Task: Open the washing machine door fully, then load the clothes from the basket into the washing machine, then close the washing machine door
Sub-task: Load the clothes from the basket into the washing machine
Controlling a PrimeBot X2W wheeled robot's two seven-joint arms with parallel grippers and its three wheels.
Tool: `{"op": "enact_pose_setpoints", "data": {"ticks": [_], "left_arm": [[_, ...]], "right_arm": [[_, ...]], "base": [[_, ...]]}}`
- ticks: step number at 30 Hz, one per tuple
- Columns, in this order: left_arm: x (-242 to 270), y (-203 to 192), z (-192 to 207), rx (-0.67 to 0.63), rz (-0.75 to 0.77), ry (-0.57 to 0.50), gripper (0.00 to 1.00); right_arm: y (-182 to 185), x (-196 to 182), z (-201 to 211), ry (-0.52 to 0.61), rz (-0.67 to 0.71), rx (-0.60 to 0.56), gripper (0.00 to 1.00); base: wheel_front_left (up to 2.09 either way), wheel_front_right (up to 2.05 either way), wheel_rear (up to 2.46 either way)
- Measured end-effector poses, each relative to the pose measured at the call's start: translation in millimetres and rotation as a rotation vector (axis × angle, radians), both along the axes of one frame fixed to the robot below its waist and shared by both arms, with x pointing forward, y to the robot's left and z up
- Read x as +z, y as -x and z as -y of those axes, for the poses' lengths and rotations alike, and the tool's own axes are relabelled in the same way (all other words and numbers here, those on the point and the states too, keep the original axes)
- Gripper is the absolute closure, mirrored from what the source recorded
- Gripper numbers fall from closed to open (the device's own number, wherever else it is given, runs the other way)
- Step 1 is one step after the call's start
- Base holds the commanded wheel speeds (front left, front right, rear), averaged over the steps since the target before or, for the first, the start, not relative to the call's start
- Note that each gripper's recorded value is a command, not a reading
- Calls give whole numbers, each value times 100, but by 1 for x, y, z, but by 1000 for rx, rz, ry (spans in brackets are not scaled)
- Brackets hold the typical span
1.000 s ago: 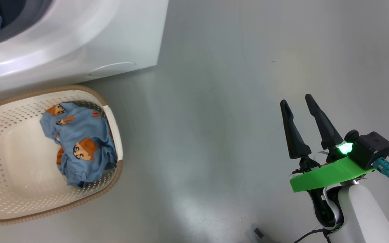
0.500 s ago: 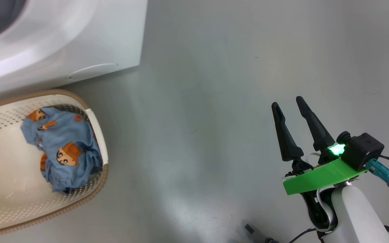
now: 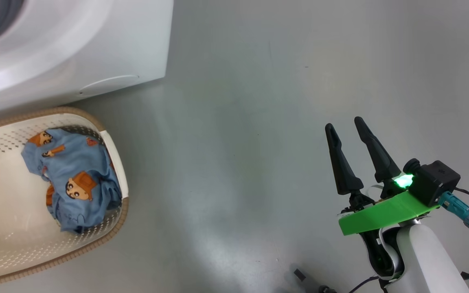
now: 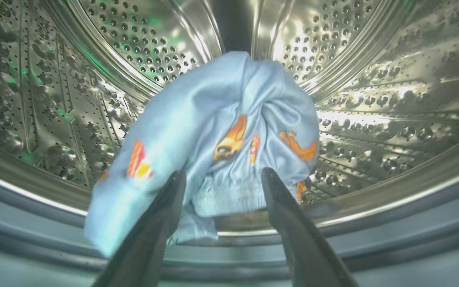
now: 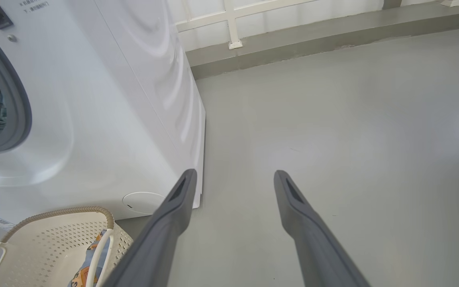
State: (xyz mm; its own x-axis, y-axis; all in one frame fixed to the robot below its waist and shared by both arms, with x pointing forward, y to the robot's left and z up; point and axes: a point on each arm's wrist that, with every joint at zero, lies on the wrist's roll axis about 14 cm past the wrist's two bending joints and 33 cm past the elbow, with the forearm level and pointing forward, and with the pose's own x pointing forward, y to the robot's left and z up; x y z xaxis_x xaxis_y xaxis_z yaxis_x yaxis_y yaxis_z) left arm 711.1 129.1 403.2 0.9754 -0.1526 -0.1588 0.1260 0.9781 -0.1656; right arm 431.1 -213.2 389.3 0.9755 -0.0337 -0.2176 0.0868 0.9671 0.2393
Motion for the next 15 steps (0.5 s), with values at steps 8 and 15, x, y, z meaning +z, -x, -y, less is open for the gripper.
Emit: {"op": "enact_pose_setpoints", "data": {"ticks": [8,15], "left_arm": [[9,0,-1,-12,-14,-28,0],[20,2,-2,-1,5,11,0]], "right_arm": [[-2,3,-5,-9,10,13,0],[-4,6,-7,-13,21,19,0]], "base": [[0,0,0],[0,0,0]]}}
